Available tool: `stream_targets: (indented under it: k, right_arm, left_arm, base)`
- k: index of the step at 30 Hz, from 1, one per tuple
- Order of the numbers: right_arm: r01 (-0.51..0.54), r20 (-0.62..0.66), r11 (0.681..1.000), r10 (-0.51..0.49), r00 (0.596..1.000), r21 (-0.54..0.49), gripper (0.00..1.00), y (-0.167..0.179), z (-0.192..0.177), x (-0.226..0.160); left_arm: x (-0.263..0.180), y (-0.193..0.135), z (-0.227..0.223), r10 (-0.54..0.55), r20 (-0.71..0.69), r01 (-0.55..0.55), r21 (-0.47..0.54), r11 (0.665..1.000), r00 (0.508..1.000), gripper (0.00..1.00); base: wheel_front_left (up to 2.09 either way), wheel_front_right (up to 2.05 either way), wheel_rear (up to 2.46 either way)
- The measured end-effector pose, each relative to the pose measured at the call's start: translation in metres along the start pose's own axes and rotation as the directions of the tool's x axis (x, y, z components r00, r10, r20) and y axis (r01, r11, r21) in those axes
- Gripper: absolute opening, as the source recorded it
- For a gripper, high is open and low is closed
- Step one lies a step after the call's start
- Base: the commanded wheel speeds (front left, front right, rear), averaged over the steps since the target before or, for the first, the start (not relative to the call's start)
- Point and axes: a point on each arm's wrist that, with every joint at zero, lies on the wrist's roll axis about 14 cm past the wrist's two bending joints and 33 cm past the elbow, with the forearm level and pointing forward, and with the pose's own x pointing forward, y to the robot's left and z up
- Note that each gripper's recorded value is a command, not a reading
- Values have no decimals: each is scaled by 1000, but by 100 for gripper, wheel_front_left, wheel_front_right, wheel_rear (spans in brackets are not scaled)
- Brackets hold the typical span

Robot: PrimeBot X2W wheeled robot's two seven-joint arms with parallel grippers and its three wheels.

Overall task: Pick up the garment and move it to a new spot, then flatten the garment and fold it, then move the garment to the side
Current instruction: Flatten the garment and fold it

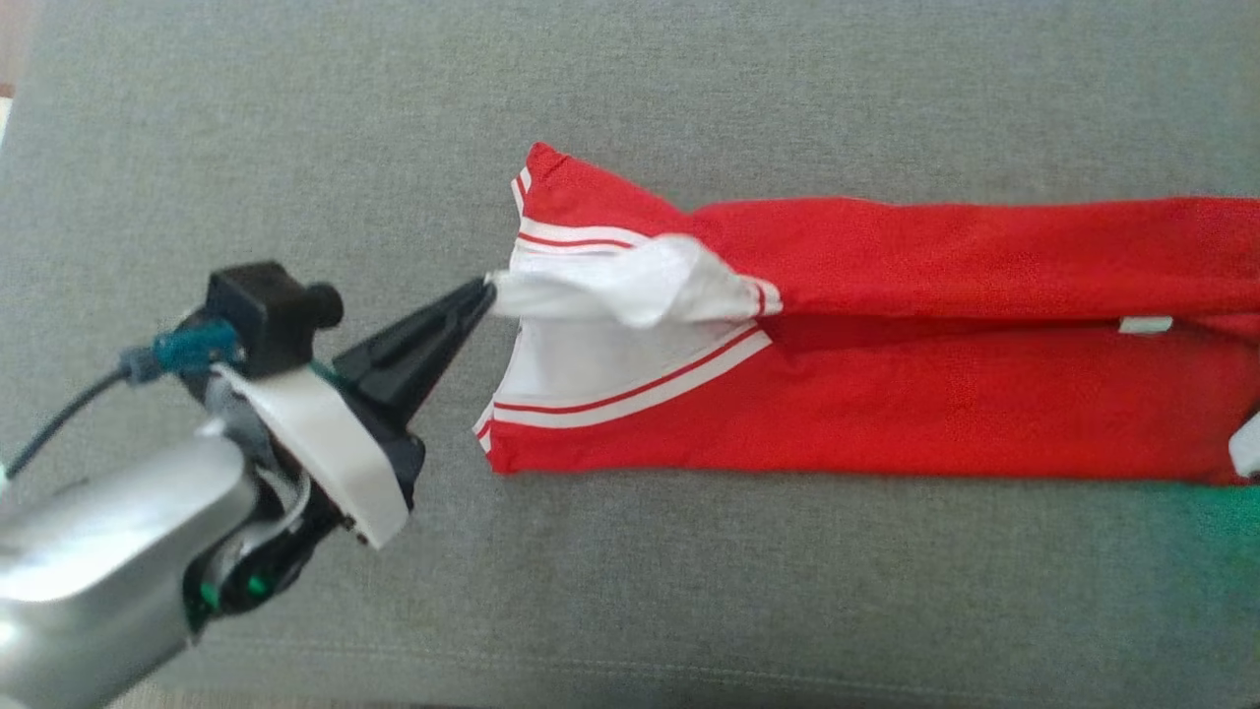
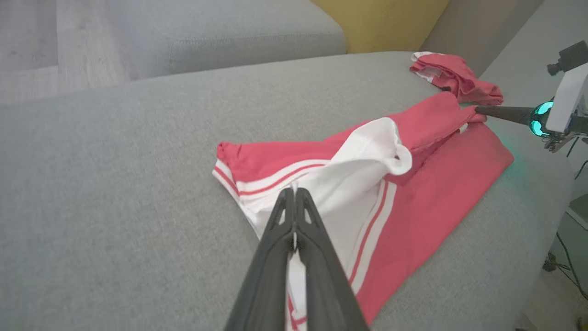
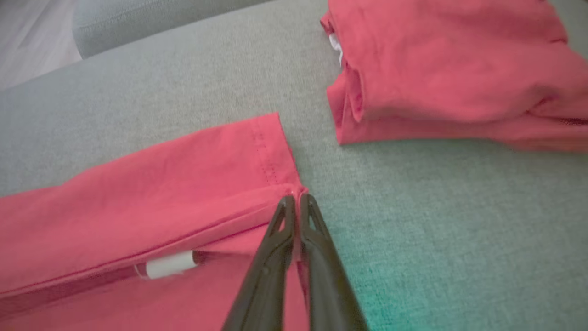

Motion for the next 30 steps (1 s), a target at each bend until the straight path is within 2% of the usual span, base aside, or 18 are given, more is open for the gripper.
stream_targets:
  k: [4,5,6,7,8,9,10,14,17,21,25,30]
  right_arm:
    - [3,-20,1000,-3,1000,7,0,-1,-11,1]
    - [-1,-22,1000,2,1000,13,3,1,-12,1]
    - [-6,-22,1000,6,1000,18,55,2,-12,2]
    - [-6,-17,1000,6,1000,19,100,2,-12,2]
    - [-5,-13,1000,6,1000,22,100,2,-12,2]
    - [-6,-4,1000,6,1000,29,100,2,-11,1]
    - [-7,4,999,7,1000,34,100,2,-10,0]
    - [-12,61,999,9,998,48,100,2,0,-8]
    - [-8,117,999,2,993,52,100,-2,1,-21]
    - [-19,204,998,5,979,64,100,0,3,-39]
    - [1,315,1000,-9,949,26,100,-2,13,-57]
    - [-1,320,998,-21,947,67,100,-1,-2,-64]
  left_arm:
    - [-5,-1,-20,16,-42,-17,-35,999,999,0]
    - [-5,-1,-23,19,-48,-20,-39,999,999,0]
    - [-5,0,-27,29,-56,-31,-43,999,998,0]
    - [-4,1,-30,38,-60,-41,-47,998,997,16]
    - [-4,1,-32,42,-63,-45,-51,998,997,47]
    - [-3,0,-34,44,-66,-48,-57,997,997,95]
    - [-3,-1,-36,48,-68,-52,-62,997,997,100]
    - [-4,1,-30,105,-30,-108,-84,991,994,100]
    - [-8,7,-20,192,26,-189,-98,977,981,100]
    - [-18,16,-5,336,121,-317,-148,937,934,100]
    - [-33,12,-7,424,171,-393,-190,900,889,100]
    - [-47,5,-9,489,225,-459,-174,871,842,100]
  base:
    - [0,0,0]
    - [0,0,0]
    - [0,0,0]
    - [0,0,0]
    - [0,0,0]
    - [0,0,0]
    - [0,0,0]
    - [0,0,0]
    - [0,0,0]
    - [0,0,0]
    - [0,0,0]
    - [0,0,0]
